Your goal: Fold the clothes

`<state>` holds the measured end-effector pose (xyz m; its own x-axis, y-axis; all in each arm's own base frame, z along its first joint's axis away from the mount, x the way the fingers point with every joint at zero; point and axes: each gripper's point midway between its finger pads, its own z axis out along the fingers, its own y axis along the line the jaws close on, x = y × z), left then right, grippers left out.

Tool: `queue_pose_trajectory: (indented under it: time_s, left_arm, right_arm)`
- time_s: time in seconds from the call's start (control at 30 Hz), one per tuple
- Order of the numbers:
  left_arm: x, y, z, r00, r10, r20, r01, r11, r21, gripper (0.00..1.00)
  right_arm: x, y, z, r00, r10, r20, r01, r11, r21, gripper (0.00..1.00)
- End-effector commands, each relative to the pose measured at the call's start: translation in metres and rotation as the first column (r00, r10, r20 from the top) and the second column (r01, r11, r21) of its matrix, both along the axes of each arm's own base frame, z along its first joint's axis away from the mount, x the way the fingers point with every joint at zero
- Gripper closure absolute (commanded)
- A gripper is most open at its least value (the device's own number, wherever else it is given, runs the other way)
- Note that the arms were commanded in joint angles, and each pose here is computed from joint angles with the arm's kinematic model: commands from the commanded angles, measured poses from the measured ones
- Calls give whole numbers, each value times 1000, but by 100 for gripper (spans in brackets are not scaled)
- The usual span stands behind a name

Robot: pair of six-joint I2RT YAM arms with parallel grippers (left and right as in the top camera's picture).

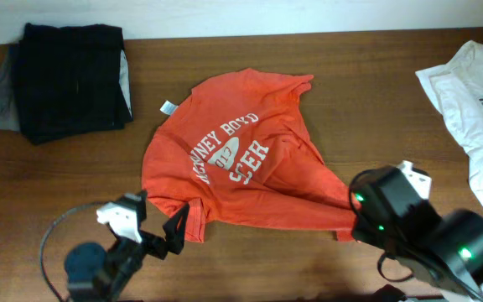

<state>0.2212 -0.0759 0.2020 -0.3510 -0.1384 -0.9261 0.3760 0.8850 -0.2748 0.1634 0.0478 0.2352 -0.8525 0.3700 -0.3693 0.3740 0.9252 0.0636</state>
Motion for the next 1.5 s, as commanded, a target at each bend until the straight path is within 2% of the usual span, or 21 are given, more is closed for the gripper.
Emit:
queue_pose_trajectory:
  time_s: [0.0, 0.07, 0.1, 0.13, 0.17, 0.27, 0.33, 0.4, 0.47, 0.57, 0.67, 0.8, 0.87, 1.0, 1.07, 1.13, 1.2, 1.3, 1.4, 1.47]
  left_arm:
    - [20, 5, 47, 997, 14, -72, -10, 999, 50, 1]
    - [28, -10, 54, 989, -78, -123, 79, 997, 9, 1]
    - [22, -28, 53, 969, -192, -153, 184, 981, -62, 1]
    - [23, -36, 57, 959, -248, -138, 238, 967, -87, 1]
    - [26, -35, 53, 957, -245, -158, 233, 968, -90, 1]
    - [37, -12, 22, 940, -33, -338, 3, 996, -90, 1]
    - [28, 9, -11, 829, 188, -527, -187, 981, 55, 1]
    - [21, 15, -32, 723, 317, -614, -245, 948, 202, 0]
    - [23, 4, -44, 694, 322, -644, -225, 947, 231, 1]
    - [22, -24, -68, 626, 252, -738, -157, 968, 198, 1]
    - [32, -10, -101, 551, 365, -750, -170, 929, 327, 1]
    - [34, -19, -151, 438, 387, -811, -91, 917, 388, 1]
    - [36, -26, -168, 430, 383, -817, -48, 914, 403, 1]
    - [40, -27, -183, 425, 409, -807, -31, 898, 439, 21]
    - [42, -21, -182, 434, 439, -786, -43, 882, 469, 24]
    - [43, -21, -182, 437, 441, -784, -44, 881, 471, 37]
    - [44, -18, -182, 437, 452, -778, -50, 875, 481, 45]
    - [44, -16, -182, 439, 460, -772, -53, 871, 488, 65]
    - [46, -17, -180, 442, 458, -771, -54, 872, 487, 69]
    - [48, -18, -175, 444, 457, -771, -57, 873, 485, 61]
  right_arm:
    - [10, 4, -9, 998, -20, -53, 18, 999, -38, 96]
    - [15, 6, -13, 997, -21, -73, 17, 999, -51, 96]
    - [17, 8, -15, 997, -21, -77, 17, 998, -54, 96]
    - [19, 9, -15, 997, -21, -74, 17, 999, -52, 96]
    - [21, 10, -15, 998, -21, -65, 18, 999, -47, 96]
    - [23, 11, -14, 998, -21, -59, 18, 999, -45, 96]
    - [24, 11, -14, 999, -22, -50, 20, 999, -46, 96]
    - [26, 12, -13, 999, -22, -43, 20, 999, -40, 96]
    - [26, 13, -14, 999, -21, -45, 19, 999, -38, 96]
    - [25, 13, -14, 999, -20, -50, 18, 999, -36, 96]
    - [25, 13, -14, 999, -20, -49, 18, 999, -36, 96]
    - [25, 13, -14, 999, -20, -49, 18, 999, -36, 96]
    - [25, 13, -14, 999, -19, -49, 18, 999, -36, 96]
    - [25, 13, -14, 999, -16, -49, 14, 999, -37, 96]
    - [25, 13, -14, 999, -16, -49, 15, 999, -37, 96]
    - [25, 13, -14, 999, -17, -49, 15, 999, -37, 96]
    - [25, 13, -14, 999, -17, -49, 15, 999, -37, 96]
    - [25, 13, -14, 999, -17, -49, 15, 999, -37, 96]
    - [26, 12, -13, 999, -19, -45, 17, 999, -44, 96]
    - [26, 11, -13, 999, -19, -43, 17, 999, -46, 96]
